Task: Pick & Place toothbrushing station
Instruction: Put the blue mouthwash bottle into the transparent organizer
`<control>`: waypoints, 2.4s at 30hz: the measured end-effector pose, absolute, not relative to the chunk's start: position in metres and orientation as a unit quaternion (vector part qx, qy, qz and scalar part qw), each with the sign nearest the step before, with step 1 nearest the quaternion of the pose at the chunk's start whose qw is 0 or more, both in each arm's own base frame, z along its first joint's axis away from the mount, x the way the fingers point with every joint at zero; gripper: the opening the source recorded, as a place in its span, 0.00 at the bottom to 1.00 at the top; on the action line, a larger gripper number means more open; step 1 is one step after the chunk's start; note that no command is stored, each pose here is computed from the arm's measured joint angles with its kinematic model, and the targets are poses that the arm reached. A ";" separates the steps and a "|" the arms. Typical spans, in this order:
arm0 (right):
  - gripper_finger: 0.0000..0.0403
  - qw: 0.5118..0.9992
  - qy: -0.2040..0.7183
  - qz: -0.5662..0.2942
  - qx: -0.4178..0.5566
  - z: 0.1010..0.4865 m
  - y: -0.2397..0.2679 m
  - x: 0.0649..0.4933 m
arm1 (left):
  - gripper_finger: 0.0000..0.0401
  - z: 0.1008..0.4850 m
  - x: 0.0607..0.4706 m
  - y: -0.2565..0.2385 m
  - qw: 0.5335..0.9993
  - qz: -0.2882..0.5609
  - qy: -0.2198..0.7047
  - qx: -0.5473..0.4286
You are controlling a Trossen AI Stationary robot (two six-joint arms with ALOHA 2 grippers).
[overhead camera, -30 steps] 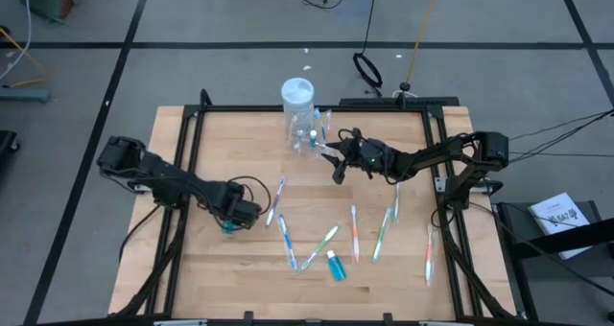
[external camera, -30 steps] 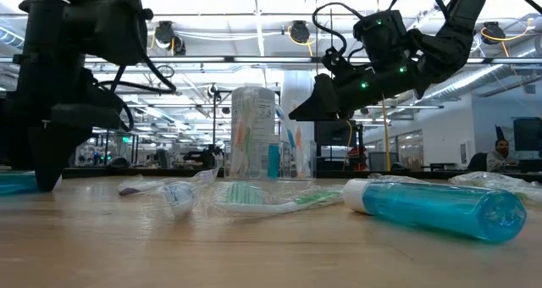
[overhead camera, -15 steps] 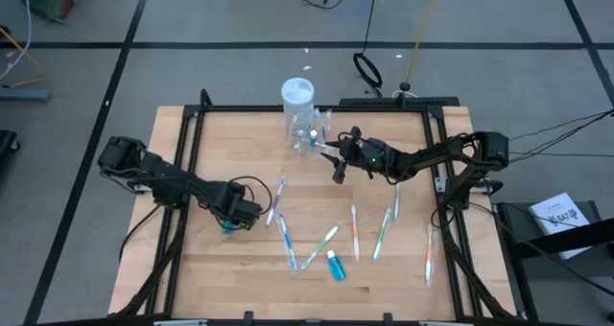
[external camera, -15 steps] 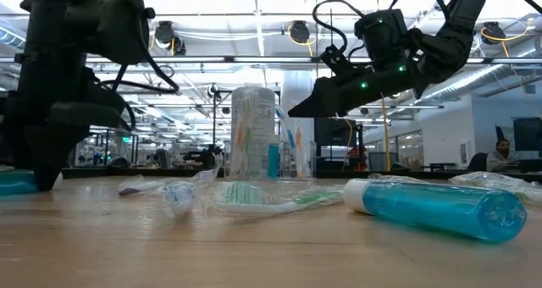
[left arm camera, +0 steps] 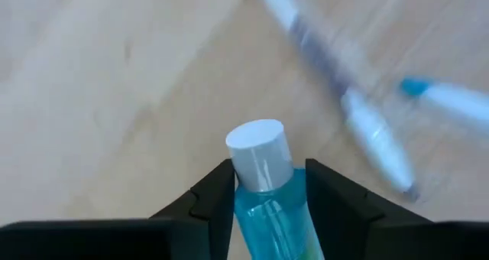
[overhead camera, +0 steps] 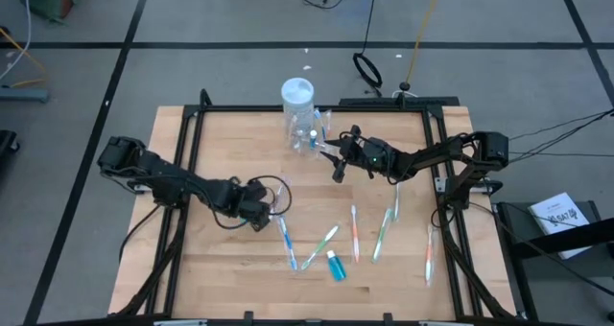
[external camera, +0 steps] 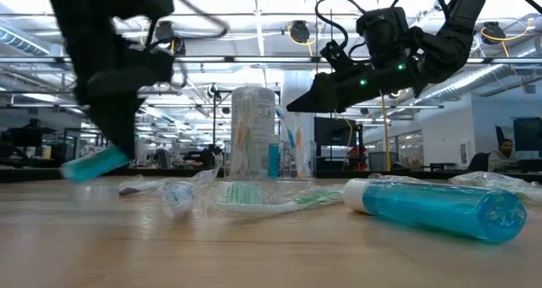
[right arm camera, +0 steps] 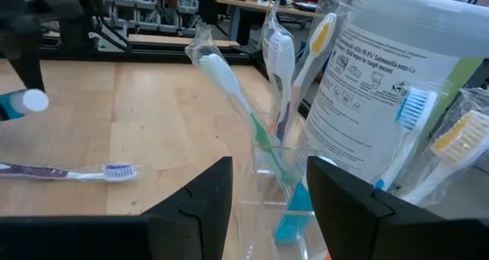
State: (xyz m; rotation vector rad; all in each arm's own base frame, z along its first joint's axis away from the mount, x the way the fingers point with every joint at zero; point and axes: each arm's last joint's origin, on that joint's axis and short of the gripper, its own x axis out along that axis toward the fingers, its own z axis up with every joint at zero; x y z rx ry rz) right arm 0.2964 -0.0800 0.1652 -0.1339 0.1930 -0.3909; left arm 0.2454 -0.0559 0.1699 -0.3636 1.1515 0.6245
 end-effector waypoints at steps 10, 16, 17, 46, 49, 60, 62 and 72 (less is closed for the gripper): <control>0.40 0.988 0.090 -0.113 -0.060 0.165 -0.075 0.298 | 0.35 0.209 0.292 -0.030 0.879 0.234 0.411 -0.062; 0.40 0.994 0.080 0.052 -0.045 0.164 -0.066 0.298 | 0.34 0.220 0.308 -0.008 0.914 0.191 0.356 -0.028; 0.40 0.994 0.079 0.063 -0.041 0.164 -0.065 0.298 | 0.35 0.222 0.310 -0.005 0.917 0.191 0.348 -0.022; 0.46 0.999 0.019 -0.033 -0.023 0.177 -0.063 0.302 | 0.36 0.258 0.330 0.023 0.960 0.218 0.165 0.055; 0.51 0.996 0.020 -0.088 -0.022 0.177 -0.066 0.301 | 0.36 0.258 0.330 0.023 0.960 0.218 0.166 0.055; 0.57 0.999 -0.003 -0.040 0.009 0.190 -0.063 0.298 | 0.36 0.254 0.329 0.023 0.956 0.214 0.188 0.076; 0.57 0.999 0.001 -0.040 0.022 0.193 -0.062 0.297 | 0.36 0.252 0.328 0.023 0.952 0.210 0.203 0.090; 0.55 0.996 -0.049 -0.052 0.048 0.203 -0.058 0.297 | 0.36 0.238 0.340 0.018 0.937 0.221 0.214 0.164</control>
